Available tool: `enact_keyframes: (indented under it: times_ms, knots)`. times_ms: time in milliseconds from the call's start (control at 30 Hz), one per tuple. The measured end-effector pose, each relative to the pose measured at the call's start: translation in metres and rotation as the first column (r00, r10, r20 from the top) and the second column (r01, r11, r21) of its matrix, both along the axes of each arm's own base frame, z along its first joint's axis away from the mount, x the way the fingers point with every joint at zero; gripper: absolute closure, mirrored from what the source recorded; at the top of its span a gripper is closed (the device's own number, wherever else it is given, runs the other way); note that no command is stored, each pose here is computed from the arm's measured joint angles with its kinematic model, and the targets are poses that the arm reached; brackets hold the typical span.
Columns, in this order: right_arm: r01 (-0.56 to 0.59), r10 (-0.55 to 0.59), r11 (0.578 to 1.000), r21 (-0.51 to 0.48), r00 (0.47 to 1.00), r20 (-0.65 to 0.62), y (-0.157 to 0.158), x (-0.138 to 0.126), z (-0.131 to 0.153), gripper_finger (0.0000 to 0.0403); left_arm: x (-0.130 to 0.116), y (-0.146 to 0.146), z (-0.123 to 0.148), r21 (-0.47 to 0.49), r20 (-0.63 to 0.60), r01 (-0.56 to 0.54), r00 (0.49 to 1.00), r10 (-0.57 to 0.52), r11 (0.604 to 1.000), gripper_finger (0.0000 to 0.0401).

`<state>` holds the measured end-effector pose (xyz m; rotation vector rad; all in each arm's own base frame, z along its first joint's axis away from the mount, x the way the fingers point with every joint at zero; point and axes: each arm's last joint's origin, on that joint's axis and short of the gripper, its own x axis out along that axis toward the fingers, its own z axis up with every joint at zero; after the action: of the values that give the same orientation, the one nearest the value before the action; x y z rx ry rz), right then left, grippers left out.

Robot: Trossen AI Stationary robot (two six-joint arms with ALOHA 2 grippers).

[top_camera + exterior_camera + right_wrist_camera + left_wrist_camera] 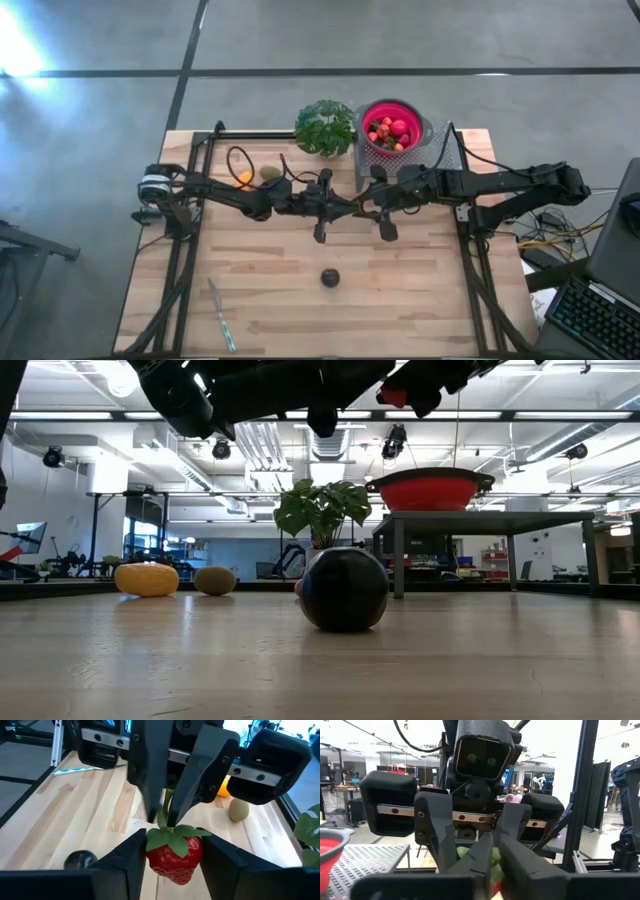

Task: Pick & Place Fruit
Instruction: Put the strawberry into the red strainer bowl on the shelf

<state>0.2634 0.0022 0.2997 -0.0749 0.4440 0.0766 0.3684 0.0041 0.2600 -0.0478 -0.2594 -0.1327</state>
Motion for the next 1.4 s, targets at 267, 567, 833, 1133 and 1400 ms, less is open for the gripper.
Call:
enact_keyframes:
  times_ms: [267,567,833,1133,1400]
  knots:
    - [0.015,-0.015,1.0,0.02,1.0,-0.015,0.0,-0.001,-0.001,0.0247,0.0,-0.001,-0.002,-0.004,-0.027,0.029,0.999,-0.029,1.0,0.0225]
    - [0.141,-0.143,0.99,-0.024,0.959,-0.246,-0.004,-0.019,0.031,0.0257,-0.001,0.004,-0.004,0.025,-0.102,-0.038,0.994,0.041,0.999,0.0107]
    - [0.308,-0.319,0.948,-0.086,0.905,-0.281,-0.021,-0.042,0.087,0.0239,0.0,0.007,-0.015,0.017,-0.209,-0.14,0.968,0.141,0.99,0.0108]
    - [0.513,-0.52,0.853,-0.095,0.818,-0.247,-0.08,-0.063,0.114,0.0257,0.001,0.003,-0.019,-0.027,-0.244,-0.127,0.963,0.117,0.991,0.011]
    - [0.618,-0.595,0.785,-0.05,0.727,-0.343,-0.141,-0.066,0.095,0.0242,0.001,-0.003,-0.021,-0.027,-0.255,-0.109,0.962,0.099,0.994,0.011]
